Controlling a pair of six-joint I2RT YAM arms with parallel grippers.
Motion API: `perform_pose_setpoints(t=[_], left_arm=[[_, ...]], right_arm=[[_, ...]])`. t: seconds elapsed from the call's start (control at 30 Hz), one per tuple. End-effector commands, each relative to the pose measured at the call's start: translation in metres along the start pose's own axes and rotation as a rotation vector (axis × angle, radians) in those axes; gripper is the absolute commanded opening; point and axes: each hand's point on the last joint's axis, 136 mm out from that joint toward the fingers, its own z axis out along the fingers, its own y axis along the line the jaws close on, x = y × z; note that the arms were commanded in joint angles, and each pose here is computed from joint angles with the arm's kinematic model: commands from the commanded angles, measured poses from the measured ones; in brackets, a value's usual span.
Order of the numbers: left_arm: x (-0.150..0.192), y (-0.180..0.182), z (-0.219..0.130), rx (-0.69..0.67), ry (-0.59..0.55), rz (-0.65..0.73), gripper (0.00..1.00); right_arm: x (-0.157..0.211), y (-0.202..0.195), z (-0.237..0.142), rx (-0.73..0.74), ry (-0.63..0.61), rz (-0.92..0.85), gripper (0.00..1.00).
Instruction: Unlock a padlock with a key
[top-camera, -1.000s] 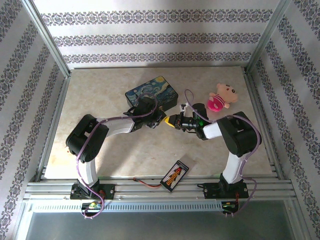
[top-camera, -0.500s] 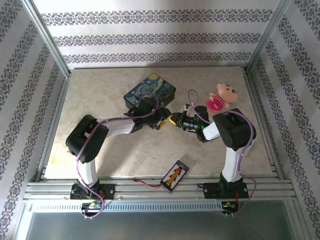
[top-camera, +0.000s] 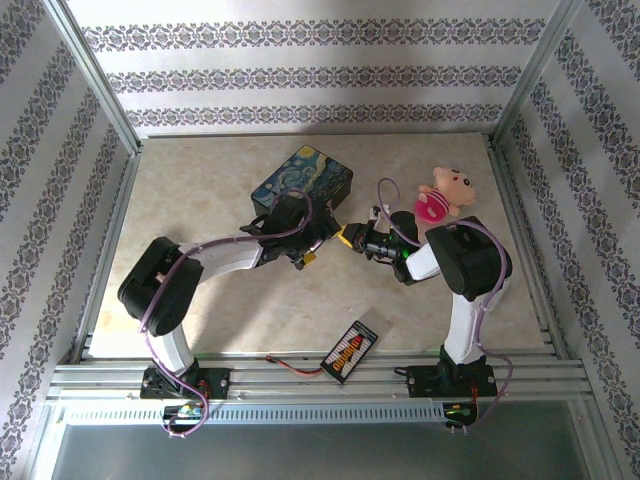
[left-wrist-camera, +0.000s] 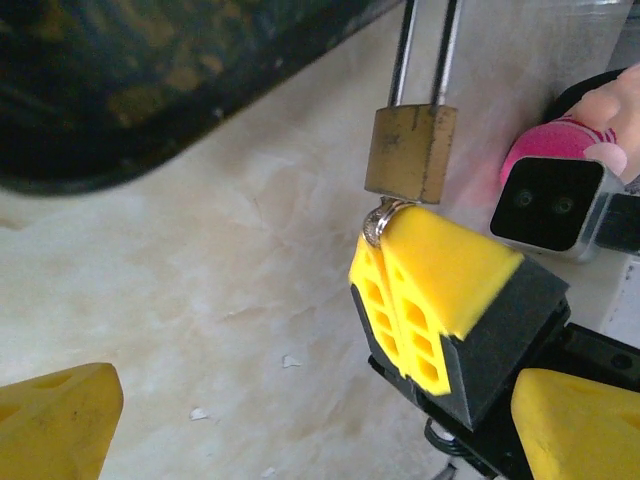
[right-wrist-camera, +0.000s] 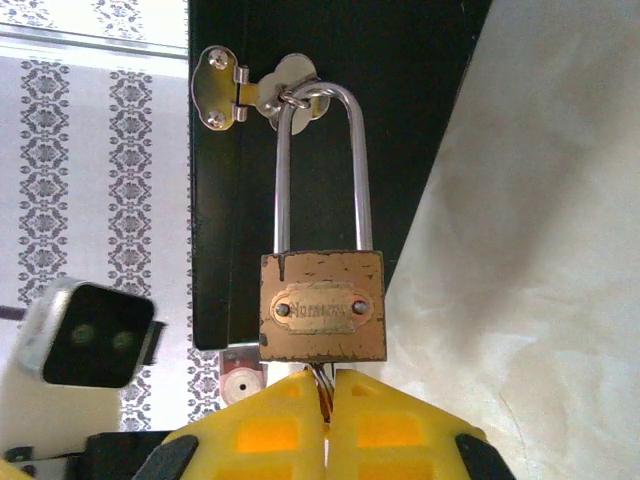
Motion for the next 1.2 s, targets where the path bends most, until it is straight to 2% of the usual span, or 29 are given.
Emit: perform_pose_setpoints(t=[0.0,0.07,0.17,0.27,0.4,0.6,0.97,1.03,1.1,1.17], left_arm=[[-0.017,-0.017,-0.035,-0.052,-0.125,0.158,0.99],[-0.034,-0.019,-0.056,-0.113,-0.229,0.253,0.99],[-0.059,-0.015,-0.083,-0.282,-0.346,0.431,0.99],[-0.075,-0.005,-0.092,-0.460,-0.368,0.579,0.99],[-0.090,0.015,-0.080,-0.661,-0.332,0.696,0.99],[-0.098,0.040,-0.056,-0.804,-0.264,0.755,0.99],[-0.106,0.070,-0.071,-0.915,-0.293,0.755,0.99],[-0.105,0.070,-0.074,-0.905,-0.300,0.750,0.99],[-0.104,0.071,-0.076,-0.898,-0.304,0.744,0.99],[-0.103,0.073,-0.078,-0.893,-0.309,0.740,0.99]], right_arm=[[-0.007,0.009,0.003,-0.014,-0.031,-0.063,0.00],[-0.007,0.008,0.003,-0.009,-0.033,-0.065,0.00],[-0.008,0.007,0.004,-0.006,-0.032,-0.066,0.00],[-0.008,0.007,0.005,-0.005,-0.028,-0.068,0.00],[-0.007,0.006,0.006,0.008,-0.025,-0.072,0.00],[-0.001,0.003,0.001,0.039,-0.017,-0.080,0.00],[0.010,-0.002,-0.010,0.172,0.008,-0.156,0.00],[0.010,-0.001,-0.009,0.187,0.011,-0.168,0.13],[0.010,0.000,-0.008,0.207,0.016,-0.183,0.21],[0.011,-0.002,-0.007,0.245,0.028,-0.207,0.23]])
